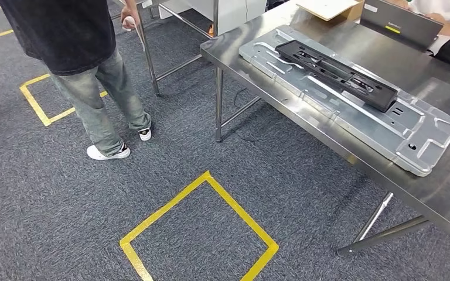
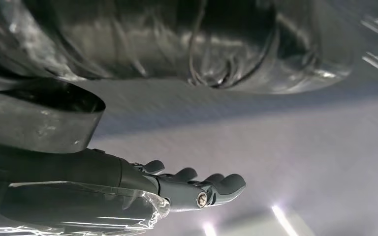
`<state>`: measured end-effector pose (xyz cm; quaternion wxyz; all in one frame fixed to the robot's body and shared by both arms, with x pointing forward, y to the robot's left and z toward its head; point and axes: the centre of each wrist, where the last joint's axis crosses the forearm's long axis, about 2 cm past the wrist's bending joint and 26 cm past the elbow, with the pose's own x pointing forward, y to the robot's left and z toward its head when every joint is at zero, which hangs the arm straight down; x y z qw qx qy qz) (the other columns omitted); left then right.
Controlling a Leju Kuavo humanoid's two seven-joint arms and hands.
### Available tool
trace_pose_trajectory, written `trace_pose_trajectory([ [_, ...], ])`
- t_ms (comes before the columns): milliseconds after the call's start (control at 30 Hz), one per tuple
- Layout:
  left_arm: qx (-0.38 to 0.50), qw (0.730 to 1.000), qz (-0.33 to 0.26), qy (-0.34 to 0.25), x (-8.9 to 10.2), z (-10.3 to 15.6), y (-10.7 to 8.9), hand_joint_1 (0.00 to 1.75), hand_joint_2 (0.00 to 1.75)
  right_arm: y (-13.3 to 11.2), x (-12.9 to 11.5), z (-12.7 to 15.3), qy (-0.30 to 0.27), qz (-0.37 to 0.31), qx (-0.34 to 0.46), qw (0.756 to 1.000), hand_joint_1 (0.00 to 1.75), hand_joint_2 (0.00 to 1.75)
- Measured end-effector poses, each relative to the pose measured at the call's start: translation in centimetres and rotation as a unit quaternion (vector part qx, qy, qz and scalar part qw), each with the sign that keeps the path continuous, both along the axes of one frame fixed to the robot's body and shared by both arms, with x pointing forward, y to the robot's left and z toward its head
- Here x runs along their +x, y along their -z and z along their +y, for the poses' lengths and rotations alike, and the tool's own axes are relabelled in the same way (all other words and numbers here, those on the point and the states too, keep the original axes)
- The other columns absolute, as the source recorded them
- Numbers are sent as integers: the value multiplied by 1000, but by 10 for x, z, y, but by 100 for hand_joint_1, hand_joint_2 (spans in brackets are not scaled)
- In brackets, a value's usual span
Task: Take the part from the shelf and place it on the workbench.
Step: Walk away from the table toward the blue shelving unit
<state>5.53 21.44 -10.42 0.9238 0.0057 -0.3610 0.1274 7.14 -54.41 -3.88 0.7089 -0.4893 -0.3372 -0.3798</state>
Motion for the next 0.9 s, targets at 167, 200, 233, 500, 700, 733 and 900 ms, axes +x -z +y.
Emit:
trace_pose_trajectory([
  [167, 6, 1000, 2, -2, 0, -3, -1, 0, 0, 44, -7, 99, -26, 28, 124, 991, 0, 0],
  [200, 8, 1000, 3, -2, 0, -3, -1, 0, 0, 50, -8, 118, -32, 31, 148, 988, 0, 0],
  [233, 9, 1000, 3, -1, 0, -3, 0, 0, 0, 54, -9, 135, -37, 34, 169, 984, 0, 0],
  [500, 13, 1000, 1, 2, 0, 0, 0, 0, 0, 66, -12, 202, -61, 38, 248, 966, 0, 0],
  [700, 15, 1000, 0, 2, 1, 1, 0, 0, 0, 67, -14, 209, -68, 36, 258, 963, 0, 0],
  [733, 16, 1000, 0, 2, 0, 1, 0, 0, 0, 68, -14, 210, -71, 37, 259, 963, 0, 0],
  [900, 20, 1000, 4, -2, -1, 1, 0, 0, 0, 68, -15, 213, -78, 47, 264, 960, 0, 0],
])
